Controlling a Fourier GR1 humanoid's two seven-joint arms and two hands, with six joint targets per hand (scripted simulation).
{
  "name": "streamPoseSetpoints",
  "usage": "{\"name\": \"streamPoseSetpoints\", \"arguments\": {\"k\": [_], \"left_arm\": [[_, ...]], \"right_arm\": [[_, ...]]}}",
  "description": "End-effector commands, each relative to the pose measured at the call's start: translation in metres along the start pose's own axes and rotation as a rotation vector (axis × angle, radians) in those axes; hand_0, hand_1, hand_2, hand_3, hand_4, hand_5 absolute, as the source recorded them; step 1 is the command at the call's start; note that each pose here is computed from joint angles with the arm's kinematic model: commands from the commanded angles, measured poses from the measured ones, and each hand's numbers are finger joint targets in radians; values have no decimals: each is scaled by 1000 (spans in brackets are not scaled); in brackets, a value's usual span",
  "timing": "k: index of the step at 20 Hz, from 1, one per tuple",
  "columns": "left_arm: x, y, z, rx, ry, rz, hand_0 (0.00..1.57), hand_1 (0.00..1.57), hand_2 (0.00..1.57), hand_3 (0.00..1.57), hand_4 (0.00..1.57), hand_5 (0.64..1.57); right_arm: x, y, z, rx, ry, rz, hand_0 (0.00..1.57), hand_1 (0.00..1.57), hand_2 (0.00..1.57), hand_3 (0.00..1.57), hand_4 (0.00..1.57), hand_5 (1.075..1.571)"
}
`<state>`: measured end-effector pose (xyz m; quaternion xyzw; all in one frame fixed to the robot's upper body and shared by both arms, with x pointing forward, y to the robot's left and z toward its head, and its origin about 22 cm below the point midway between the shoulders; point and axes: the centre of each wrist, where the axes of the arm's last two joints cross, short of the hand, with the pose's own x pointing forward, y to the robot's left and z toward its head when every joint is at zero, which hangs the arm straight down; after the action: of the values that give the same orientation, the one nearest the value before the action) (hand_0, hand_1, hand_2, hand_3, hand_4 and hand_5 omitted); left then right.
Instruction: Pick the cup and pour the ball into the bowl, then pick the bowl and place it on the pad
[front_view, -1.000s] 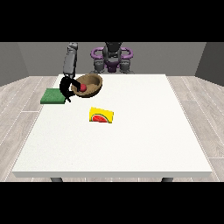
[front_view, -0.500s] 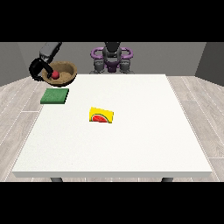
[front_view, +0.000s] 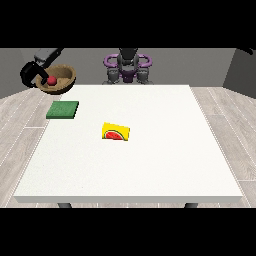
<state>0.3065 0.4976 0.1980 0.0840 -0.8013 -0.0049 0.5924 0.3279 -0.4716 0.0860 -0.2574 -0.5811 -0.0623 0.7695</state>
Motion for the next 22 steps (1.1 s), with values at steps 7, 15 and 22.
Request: {"name": "streamPoseSetpoints", "arguments": {"k": [7, 15, 22], "left_arm": [[12, 7, -4, 23, -44, -9, 0, 0, 0, 0, 1206, 1555], [13, 11, 3, -4, -64, -20, 0, 0, 0, 0, 1199, 1559], [0, -8, 3, -8, -81, -8, 0, 0, 0, 0, 1195, 1560]], "right_arm": [[-14, 43, -5, 34, 23, -111, 1571, 1571, 1571, 450, 1052, 1569], [-35, 16, -5, -14, 60, -274, 1571, 1571, 1571, 738, 905, 1569], [-36, 4, -6, -177, 74, -187, 1555, 1555, 1512, 932, 0, 1554]]}}
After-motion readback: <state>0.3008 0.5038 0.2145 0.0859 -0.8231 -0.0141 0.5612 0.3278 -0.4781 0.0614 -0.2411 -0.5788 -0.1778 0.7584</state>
